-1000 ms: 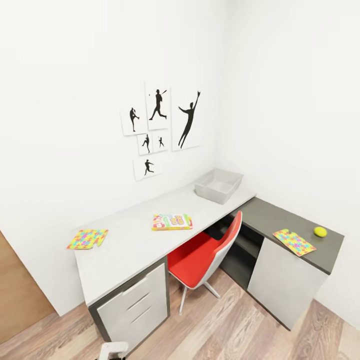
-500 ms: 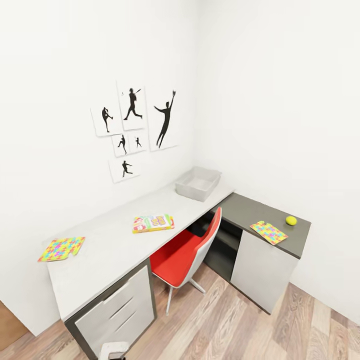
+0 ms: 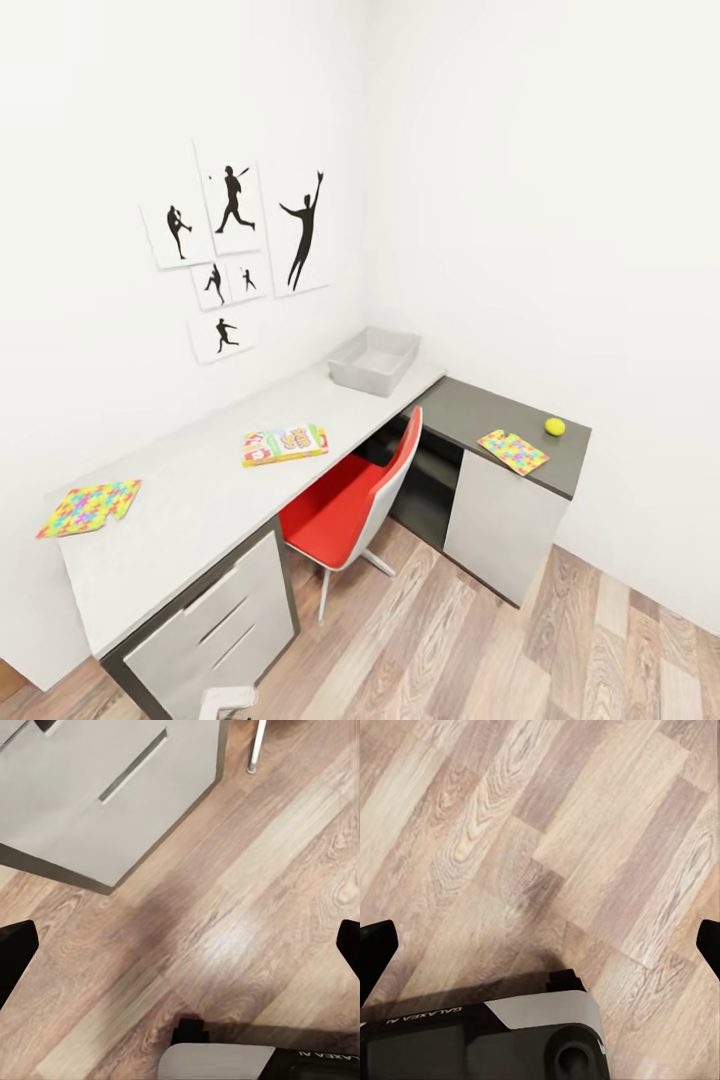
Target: Put all the toys in the child's room - the three board games (two on the bed and one on the table), the two jigsaw puzzles on the table, and the tennis ball on the table - inside the toy box on the table in the child's room.
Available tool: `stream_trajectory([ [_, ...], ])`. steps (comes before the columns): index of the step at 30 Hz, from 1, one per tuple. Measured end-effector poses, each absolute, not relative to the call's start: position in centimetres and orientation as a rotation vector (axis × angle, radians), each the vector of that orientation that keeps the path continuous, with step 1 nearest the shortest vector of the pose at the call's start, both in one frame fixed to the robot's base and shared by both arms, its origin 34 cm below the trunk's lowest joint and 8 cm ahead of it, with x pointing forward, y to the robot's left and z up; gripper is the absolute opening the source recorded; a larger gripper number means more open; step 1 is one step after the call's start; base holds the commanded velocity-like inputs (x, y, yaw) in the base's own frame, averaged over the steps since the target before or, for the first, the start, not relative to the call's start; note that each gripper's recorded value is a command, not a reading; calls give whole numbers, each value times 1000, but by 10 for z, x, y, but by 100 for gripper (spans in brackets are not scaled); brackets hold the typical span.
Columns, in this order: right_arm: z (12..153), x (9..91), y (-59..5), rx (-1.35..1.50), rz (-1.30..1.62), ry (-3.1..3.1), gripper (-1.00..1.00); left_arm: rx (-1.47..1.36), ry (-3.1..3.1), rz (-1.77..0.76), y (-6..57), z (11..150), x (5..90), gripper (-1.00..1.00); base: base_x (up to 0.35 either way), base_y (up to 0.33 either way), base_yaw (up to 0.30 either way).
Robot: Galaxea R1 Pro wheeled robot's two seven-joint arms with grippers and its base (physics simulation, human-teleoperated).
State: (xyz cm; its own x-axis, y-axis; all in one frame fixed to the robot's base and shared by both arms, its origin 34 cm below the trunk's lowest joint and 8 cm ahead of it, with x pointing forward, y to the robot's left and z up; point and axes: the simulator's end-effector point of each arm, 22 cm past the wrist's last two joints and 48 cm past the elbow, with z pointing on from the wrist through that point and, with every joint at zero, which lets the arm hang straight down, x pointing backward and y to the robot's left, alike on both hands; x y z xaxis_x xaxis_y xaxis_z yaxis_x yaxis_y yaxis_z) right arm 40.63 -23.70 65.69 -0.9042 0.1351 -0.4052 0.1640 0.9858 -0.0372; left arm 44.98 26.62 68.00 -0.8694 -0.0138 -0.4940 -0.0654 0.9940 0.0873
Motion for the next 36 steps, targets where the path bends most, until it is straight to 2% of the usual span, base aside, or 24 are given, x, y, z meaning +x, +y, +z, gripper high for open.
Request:
stream_trajectory([
  [36,641,387,-237,214,-109,2773,100,-50,2679,141,266,661,430,100,0,-9,-129],
])
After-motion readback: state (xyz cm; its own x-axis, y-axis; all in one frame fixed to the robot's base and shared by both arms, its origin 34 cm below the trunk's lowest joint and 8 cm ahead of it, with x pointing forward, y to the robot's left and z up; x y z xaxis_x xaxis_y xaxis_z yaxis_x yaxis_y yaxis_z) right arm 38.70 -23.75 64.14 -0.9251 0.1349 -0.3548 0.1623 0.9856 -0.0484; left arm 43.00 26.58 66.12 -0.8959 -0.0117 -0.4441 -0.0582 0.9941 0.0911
